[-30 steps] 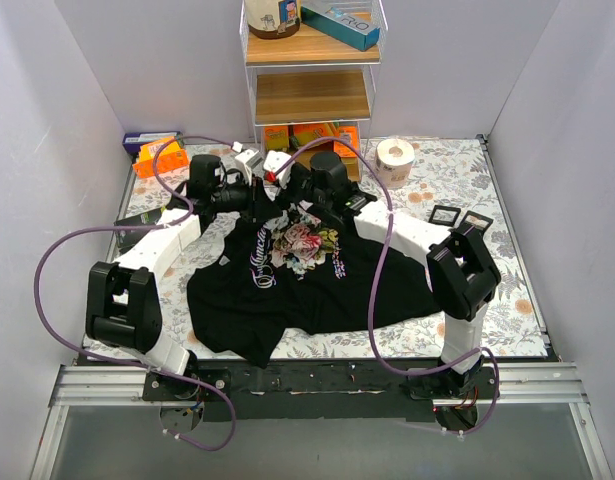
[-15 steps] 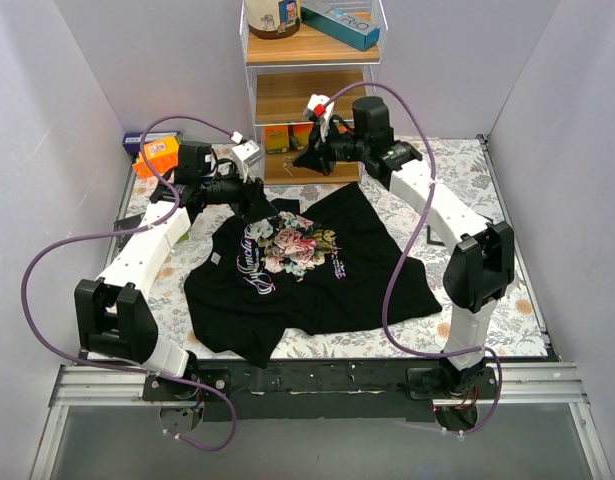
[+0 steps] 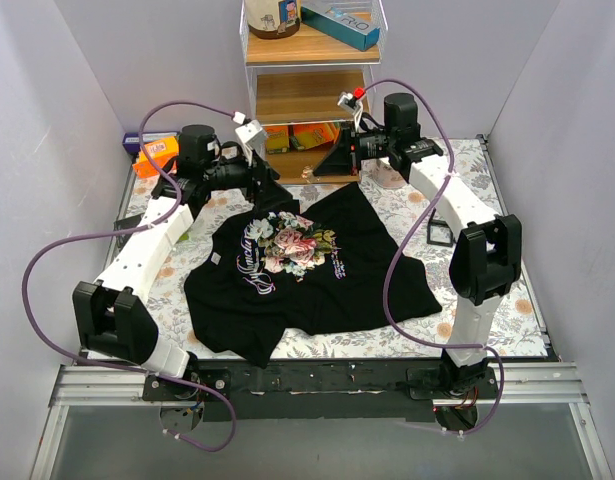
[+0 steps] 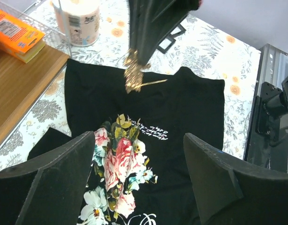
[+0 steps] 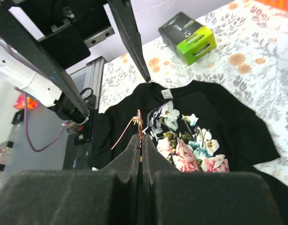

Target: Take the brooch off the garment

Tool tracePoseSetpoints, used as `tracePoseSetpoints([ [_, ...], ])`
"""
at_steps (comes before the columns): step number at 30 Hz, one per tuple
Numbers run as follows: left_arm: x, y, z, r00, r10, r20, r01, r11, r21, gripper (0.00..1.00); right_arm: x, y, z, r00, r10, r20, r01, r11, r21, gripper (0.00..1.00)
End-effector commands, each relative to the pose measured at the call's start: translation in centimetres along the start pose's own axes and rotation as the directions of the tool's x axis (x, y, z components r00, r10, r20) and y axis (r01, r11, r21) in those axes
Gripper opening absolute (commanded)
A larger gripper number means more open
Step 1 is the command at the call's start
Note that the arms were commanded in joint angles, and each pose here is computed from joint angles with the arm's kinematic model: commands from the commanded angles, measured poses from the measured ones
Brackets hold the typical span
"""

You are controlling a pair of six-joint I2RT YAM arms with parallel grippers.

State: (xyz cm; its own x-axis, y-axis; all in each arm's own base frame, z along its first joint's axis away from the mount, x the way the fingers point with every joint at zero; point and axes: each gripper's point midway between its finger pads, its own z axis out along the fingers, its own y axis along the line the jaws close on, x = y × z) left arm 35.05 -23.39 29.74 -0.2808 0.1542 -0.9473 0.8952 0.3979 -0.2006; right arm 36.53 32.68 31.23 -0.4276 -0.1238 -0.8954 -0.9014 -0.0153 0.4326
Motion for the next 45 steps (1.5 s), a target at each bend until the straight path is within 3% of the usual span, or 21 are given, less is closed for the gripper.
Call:
tracePoseSetpoints([
  [1, -1.3, -2.4, 1.0, 0.998, 0.053, -0.018, -0.052, 0.997, 0.061, 0.75, -0.3, 2.2, 0.4, 0.998, 0.056, 0.004, -0.055, 0.992, -0.113, 0.01],
  [8, -1.3, -2.2, 2.9, 0.999, 0.036, -0.013, -0.035, 0.997, 0.076, 0.74, 0.4, 3.6, -0.1, 0.997, 0.081, 0.007, -0.080, 0.991, -0.104, 0.01],
  [15, -1.5, -2.9, 4.1, 0.999, 0.036, -0.010, -0.034, 0.990, 0.140, 0.57, 0.7, 4.3, -0.5, 0.997, 0.081, 0.008, -0.080, 0.992, -0.098, 0.01],
  [22, -1.9, -3.6, 3.8, 0.999, 0.052, -0.014, -0.049, 0.984, 0.173, 0.52, 1.3, 4.5, -0.6, 0.996, 0.095, 0.000, -0.094, 0.991, -0.095, 0.01],
  [26, -2.0, -4.1, 3.8, 0.999, 0.039, -0.034, -0.031, 0.976, 0.215, 0.51, 1.9, 4.6, -0.6, 0.994, 0.109, -0.007, -0.109, 0.989, -0.100, 0.01],
  [31, -2.1, -4.3, 3.2, 0.996, 0.081, -0.043, -0.071, 0.977, 0.201, 0.58, 2.3, 4.6, -0.9, 0.993, 0.116, -0.009, -0.117, 0.988, -0.098, 0.01],
  [34, -1.4, -4.4, 3.3, 0.993, 0.098, -0.060, -0.084, 0.975, 0.205, 0.51, 2.4, 4.8, -0.8, 0.993, 0.116, -0.010, -0.116, 0.988, -0.099, 0.01],
  [40, -0.2, -4.3, 4.0, 0.992, 0.090, -0.083, -0.071, 0.974, 0.214, 0.48, 2.1, 4.9, -0.9, 0.994, 0.112, -0.008, -0.112, 0.988, -0.103, 0.01],
  [45, -0.1, -4.6, 4.5, 0.991, 0.104, -0.085, -0.081, 0.967, 0.243, 0.34, 2.0, 4.9, -0.9, 0.993, 0.114, -0.004, -0.114, 0.989, -0.095, 0.01],
])
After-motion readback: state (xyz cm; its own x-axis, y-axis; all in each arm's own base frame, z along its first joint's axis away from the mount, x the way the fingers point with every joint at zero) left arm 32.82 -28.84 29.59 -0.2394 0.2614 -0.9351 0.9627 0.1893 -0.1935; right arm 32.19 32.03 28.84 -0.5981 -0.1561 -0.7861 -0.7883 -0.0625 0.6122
